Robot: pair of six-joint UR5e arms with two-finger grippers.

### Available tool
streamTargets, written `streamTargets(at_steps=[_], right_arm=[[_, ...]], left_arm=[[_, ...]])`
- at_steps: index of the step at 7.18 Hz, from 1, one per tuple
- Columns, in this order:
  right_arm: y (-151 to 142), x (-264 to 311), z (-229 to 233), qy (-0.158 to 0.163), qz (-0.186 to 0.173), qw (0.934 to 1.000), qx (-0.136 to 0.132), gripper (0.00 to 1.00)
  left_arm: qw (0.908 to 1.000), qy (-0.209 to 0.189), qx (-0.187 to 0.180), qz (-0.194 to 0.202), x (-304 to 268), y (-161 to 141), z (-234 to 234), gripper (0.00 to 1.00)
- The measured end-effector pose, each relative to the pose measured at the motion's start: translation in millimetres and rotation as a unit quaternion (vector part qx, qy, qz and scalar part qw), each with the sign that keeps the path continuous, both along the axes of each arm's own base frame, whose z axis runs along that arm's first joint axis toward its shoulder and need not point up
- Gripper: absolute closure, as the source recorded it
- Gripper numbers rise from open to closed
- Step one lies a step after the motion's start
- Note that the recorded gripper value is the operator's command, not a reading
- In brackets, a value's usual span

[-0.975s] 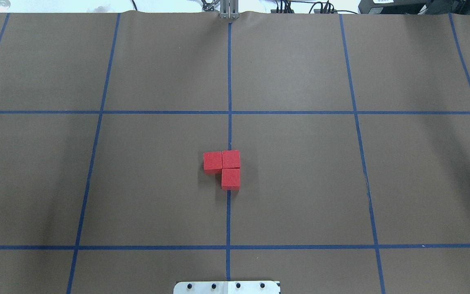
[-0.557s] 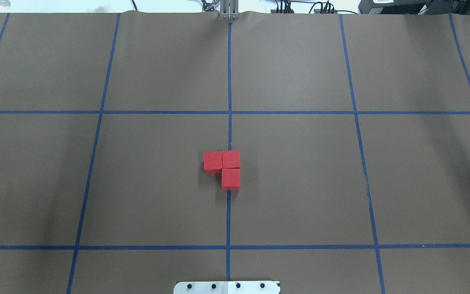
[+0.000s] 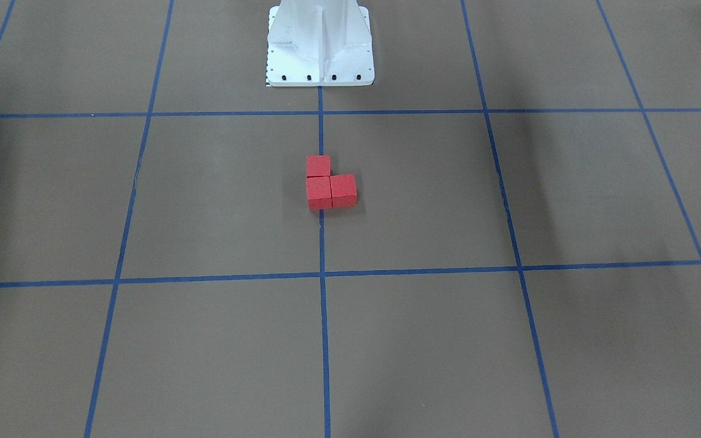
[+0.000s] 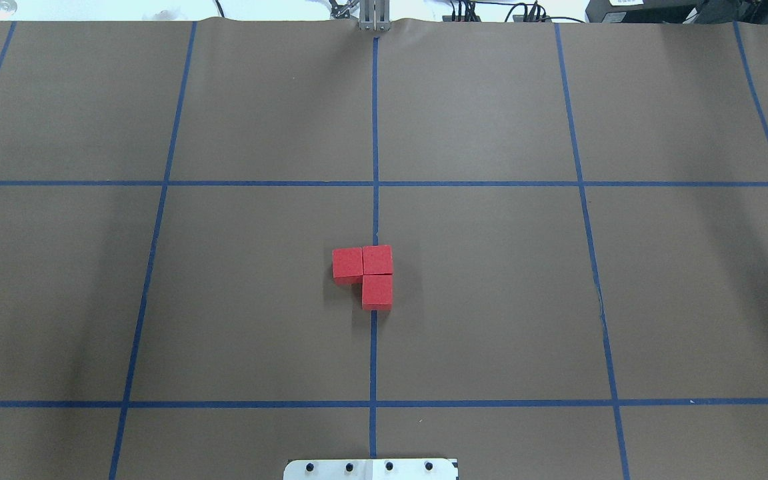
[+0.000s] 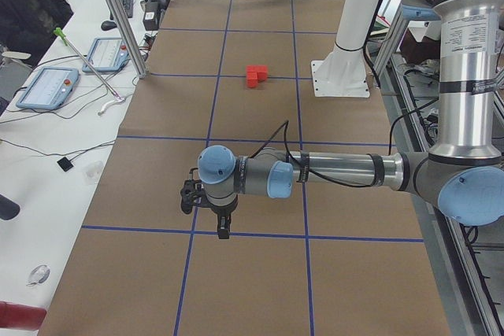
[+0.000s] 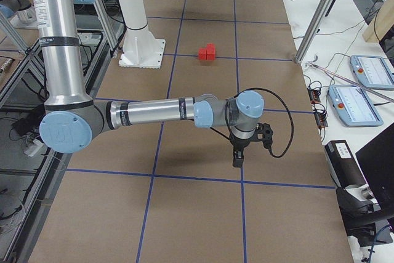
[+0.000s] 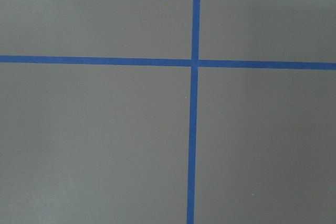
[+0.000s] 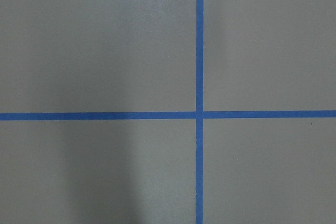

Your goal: Form red blocks into L shape at center

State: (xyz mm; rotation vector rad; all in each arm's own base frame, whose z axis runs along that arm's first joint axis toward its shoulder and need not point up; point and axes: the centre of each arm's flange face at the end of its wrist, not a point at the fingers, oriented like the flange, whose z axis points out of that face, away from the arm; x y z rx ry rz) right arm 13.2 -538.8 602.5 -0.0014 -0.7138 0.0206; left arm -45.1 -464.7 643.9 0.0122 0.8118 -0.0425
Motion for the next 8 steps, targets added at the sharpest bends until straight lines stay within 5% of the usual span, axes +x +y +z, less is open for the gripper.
streamTargets(at_steps=[8], right_arm=[[-2.3, -0.2, 1.8, 0.0, 0.002, 1.0, -0.003, 0.01]], left_arm=[[1.0, 0.0, 0.004, -0.001, -0.8, 1.9, -4.3, 0.0]])
